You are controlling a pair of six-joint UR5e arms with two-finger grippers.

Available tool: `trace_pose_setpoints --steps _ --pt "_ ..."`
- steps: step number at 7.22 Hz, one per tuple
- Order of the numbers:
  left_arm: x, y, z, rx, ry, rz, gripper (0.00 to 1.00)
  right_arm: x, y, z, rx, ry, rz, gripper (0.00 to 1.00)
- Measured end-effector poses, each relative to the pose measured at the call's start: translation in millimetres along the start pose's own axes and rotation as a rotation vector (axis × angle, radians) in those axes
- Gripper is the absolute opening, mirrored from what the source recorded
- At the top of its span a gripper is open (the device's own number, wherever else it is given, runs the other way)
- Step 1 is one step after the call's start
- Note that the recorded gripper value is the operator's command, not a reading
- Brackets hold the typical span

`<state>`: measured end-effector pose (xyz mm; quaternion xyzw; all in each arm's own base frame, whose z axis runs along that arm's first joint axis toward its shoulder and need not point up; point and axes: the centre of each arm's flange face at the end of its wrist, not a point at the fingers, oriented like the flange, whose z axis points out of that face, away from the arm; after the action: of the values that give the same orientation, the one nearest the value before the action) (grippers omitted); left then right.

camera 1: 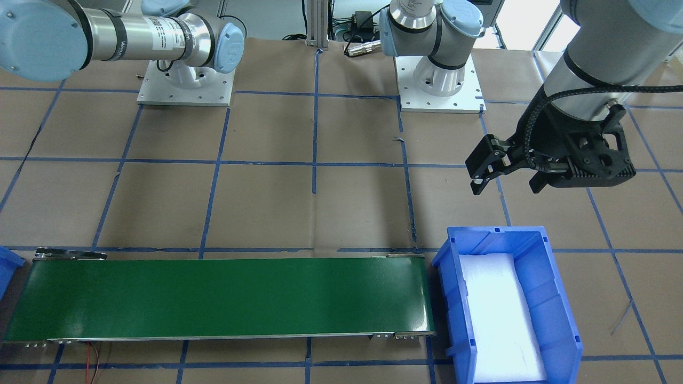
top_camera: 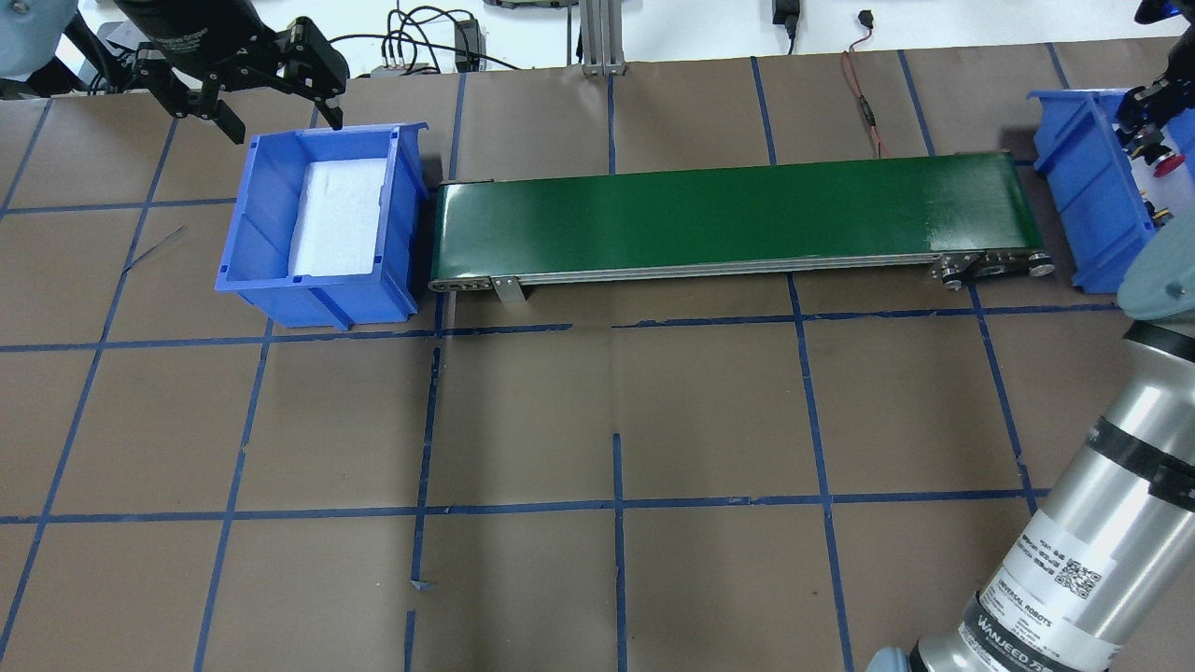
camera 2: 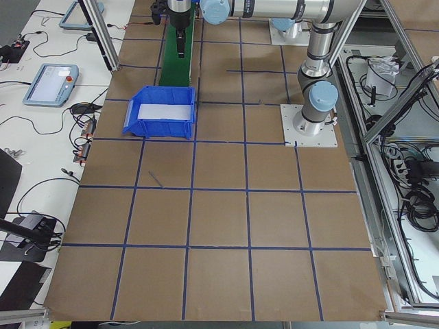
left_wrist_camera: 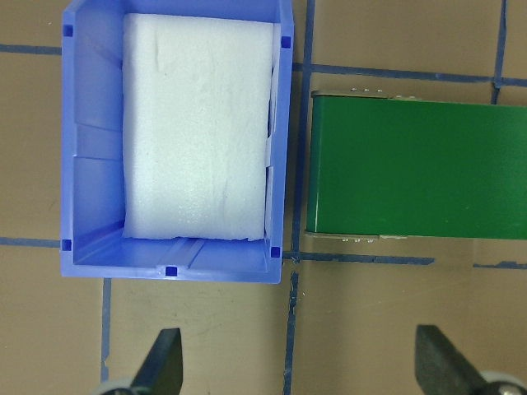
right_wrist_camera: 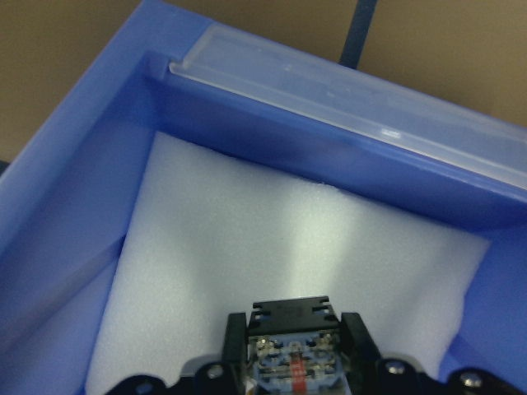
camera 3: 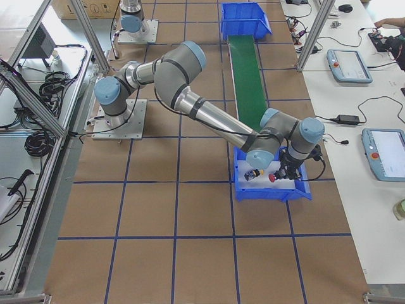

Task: Transport two buttons from left to right
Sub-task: 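Lower the red button into the bin and open the right gripper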

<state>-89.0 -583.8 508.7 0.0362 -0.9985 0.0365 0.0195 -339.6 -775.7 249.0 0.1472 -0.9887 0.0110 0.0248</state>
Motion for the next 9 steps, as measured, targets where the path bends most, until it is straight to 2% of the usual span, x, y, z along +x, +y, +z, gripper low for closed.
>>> trace_pose_setpoints --steps 1,2,3,9 --pt "0.0 0.0 0.0 0.0 0.0 0.0 1.0 0.6 0.4 2.1 0.0 -0.004 0.001 0.4" --pt "0.0 0.0 0.0 0.0 0.0 0.0 1.0 0.3 0.6 3.7 0.002 -0.011 0.003 0.43" --pt "0.0 0.0 0.0 0.0 0.0 0.0 1.0 -0.6 0.6 4.8 0.006 -0.022 0.005 0.5" --pt "-0.8 -0.6 0.8 -0.001 -0.002 0.004 1.0 -1.6 0.5 -2.1 0.014 -0.026 0.004 0.51"
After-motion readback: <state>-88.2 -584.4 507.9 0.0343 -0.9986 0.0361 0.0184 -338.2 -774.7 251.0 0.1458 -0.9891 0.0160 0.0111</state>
